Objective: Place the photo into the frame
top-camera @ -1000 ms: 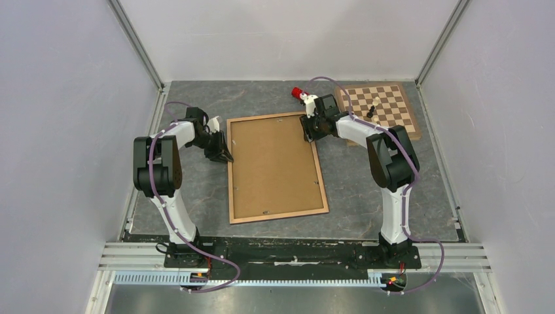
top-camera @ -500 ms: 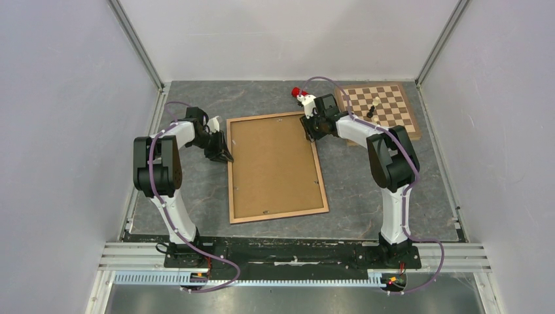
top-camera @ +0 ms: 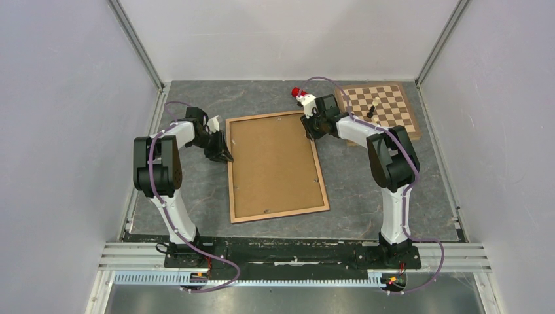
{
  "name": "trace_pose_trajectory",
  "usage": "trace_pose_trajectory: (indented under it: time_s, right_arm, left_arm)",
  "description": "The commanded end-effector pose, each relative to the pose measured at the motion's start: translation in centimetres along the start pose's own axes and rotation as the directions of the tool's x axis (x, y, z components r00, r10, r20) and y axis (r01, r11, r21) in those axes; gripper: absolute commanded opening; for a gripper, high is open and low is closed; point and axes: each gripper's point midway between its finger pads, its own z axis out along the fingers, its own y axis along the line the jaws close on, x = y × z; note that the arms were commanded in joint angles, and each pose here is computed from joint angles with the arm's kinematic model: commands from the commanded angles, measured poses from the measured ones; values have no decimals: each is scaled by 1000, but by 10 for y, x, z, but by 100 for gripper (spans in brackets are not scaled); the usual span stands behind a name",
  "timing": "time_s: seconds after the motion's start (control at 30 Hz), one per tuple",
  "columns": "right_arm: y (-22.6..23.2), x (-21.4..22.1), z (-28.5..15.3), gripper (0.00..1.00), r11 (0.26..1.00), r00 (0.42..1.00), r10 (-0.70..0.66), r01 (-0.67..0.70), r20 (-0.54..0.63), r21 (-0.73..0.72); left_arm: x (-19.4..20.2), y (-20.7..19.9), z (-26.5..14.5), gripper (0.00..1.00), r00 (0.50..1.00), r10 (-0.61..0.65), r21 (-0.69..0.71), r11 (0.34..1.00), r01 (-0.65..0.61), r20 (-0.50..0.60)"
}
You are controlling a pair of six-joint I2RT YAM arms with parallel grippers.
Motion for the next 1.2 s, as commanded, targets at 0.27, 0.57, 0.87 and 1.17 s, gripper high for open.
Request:
trace_pose_trajectory:
  time_s: [0.27, 0.57, 0.87, 1.17]
  right_arm:
    - [-1, -57, -23, 57, 1000, 979, -13, 11, 204, 13]
    - [-2, -93, -47, 61, 1000, 959, 21, -24, 282, 10]
    - [16, -89, -49, 61, 997, 958, 21, 2, 286, -82]
    - [46, -90, -46, 61, 986, 955, -31, 78, 297, -148]
  left_arm:
    - [-11, 2, -1, 2, 998, 51, -21, 999, -50, 33]
    - [-11, 2, -1, 2, 998, 54, -20, 998, -54, 29]
    - [-12, 1, -2, 2, 998, 61, -21, 998, -61, 33]
    - [-12, 1, -2, 2, 998, 59, -19, 998, -58, 32]
